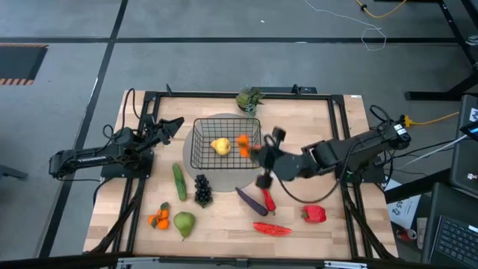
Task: Build produce basket
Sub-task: Put the right oranges into the black wire basket, then put the oranges into the black wire basket
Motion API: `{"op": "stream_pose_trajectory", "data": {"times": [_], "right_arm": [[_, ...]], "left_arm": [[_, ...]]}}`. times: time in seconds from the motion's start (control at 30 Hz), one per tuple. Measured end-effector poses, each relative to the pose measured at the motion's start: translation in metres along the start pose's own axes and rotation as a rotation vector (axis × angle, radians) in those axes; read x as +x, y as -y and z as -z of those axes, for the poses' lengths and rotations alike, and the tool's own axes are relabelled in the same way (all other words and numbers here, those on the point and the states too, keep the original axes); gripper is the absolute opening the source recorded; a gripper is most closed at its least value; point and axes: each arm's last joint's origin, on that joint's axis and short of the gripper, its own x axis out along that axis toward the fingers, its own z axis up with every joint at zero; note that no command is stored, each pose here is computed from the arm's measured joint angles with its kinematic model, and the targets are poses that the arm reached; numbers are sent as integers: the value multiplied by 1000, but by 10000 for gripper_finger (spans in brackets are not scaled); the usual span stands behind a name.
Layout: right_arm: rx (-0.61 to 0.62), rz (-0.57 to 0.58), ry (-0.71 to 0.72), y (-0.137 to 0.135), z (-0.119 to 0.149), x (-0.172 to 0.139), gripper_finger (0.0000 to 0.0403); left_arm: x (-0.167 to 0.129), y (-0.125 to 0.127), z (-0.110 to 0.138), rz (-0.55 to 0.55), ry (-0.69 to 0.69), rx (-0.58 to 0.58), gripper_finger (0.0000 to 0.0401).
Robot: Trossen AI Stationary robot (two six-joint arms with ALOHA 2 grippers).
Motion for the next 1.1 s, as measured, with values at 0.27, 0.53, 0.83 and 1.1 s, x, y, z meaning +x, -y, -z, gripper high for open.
{"op": "stream_pose_trajectory", "data": {"times": [0.27,0.53,0.83,1.1], "right_arm": [[-57,49,110,23,-17,19,26],[55,33,117,43,-20,36,59],[179,-22,106,55,-18,48,215],[428,-135,107,56,-22,35,250]], "left_arm": [[0,0,0,0,0,0,133],[0,0,0,0,0,0,133],[0,0,0,0,0,1,133],[0,0,0,1,-1,0,133]]}}
